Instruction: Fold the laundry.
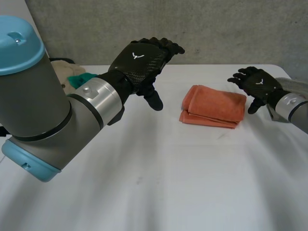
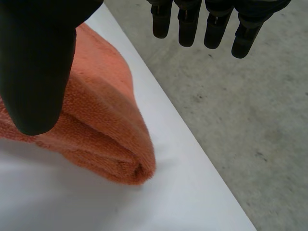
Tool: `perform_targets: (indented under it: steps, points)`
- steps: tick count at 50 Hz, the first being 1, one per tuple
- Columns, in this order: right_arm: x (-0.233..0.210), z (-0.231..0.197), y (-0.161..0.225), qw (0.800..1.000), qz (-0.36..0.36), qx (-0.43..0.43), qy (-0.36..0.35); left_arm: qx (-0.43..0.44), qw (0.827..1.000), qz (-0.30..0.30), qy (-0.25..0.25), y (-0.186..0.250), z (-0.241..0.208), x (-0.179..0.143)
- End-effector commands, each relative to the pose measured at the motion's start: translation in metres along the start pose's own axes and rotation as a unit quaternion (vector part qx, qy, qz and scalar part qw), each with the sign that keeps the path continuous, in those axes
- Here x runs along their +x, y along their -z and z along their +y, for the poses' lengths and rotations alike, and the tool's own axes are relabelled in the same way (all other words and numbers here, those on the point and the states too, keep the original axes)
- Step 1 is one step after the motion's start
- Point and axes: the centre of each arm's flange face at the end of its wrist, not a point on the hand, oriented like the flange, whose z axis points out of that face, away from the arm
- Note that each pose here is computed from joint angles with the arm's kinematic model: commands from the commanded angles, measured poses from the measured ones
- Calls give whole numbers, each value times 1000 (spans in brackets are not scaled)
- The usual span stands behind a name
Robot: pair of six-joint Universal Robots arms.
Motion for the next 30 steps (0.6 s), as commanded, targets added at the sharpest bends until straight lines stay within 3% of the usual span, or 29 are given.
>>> perform_targets:
  steps: [1,13,30]
  points:
    - [-13,11,-6,998,-34,21,45,2,1000,2,1,1,-2,-1]
    - [-36,37,-17,990,-68,35,114,-2,1000,-6,21,-1,2,-8]
    - [-67,27,-37,987,-78,70,123,-6,999,-17,32,-1,4,-18]
